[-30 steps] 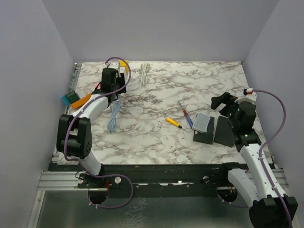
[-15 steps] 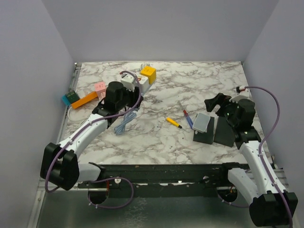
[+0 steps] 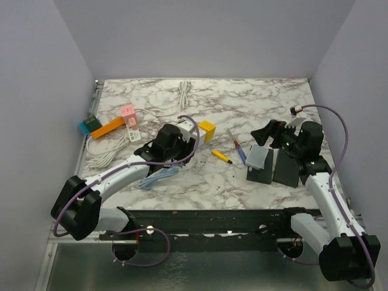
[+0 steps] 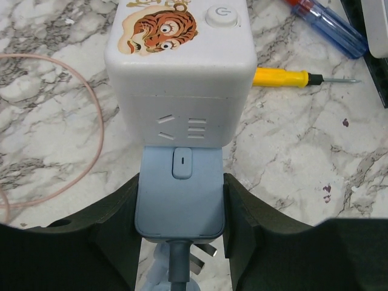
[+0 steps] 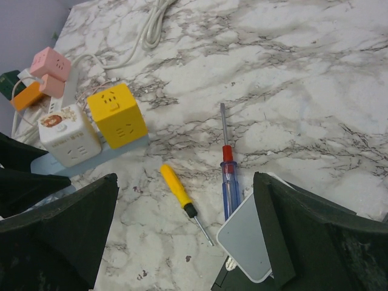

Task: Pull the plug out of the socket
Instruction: Place the socket at the center of the board.

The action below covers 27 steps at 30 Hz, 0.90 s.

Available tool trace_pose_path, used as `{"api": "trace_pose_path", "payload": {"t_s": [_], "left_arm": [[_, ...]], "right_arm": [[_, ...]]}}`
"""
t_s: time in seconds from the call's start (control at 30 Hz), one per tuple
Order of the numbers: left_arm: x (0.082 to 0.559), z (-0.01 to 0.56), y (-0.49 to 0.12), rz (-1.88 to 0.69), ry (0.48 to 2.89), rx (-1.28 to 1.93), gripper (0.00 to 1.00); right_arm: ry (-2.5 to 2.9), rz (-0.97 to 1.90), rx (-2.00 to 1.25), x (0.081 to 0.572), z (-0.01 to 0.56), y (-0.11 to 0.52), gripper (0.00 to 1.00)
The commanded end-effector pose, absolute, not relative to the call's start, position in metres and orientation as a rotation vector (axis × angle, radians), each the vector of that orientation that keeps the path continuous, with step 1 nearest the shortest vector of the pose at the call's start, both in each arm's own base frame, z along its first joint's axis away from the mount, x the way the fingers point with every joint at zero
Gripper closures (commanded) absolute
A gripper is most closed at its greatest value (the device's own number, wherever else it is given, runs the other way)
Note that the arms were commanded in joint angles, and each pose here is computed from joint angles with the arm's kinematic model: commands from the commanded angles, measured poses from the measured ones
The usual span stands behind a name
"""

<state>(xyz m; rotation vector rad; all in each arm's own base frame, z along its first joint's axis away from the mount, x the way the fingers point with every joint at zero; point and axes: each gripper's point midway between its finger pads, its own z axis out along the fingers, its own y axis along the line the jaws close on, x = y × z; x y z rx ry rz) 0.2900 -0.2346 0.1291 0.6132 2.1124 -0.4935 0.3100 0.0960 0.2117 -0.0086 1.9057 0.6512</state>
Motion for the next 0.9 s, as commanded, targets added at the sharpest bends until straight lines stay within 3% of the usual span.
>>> {"api": "trace_pose_path", "payload": {"t_s": [0.0, 0.5, 0.6, 0.7, 0.87], "left_arm": [[0.297, 0.140, -0.253, -0.507, 2.033, 0.624, 1.00], [0.261, 0.064, -0.268, -0.500, 2.275, 1.030, 1.00], [0.261, 0.057, -0.259, -0.435, 2.308, 1.047, 0.80], [0.263, 0.059, -0.253, -0.401, 2.311, 1.027, 0.54], [0.263, 0.070, -0.254, -0.418, 2.297, 0.982, 0.27]], "right_arm": [[1.901, 0.664, -0.053, 0.309, 0.221, 0.099, 0.01], [1.960, 0.672, -0.029, 0.315, 0.205, 0.099, 0.02], [1.959, 0.678, -0.037, 0.314, 0.205, 0.100, 0.02], [1.959, 0.682, -0.039, 0.313, 0.204, 0.101, 0.02], [1.964, 0.684, -0.034, 0.313, 0.203, 0.101, 0.02]]}}
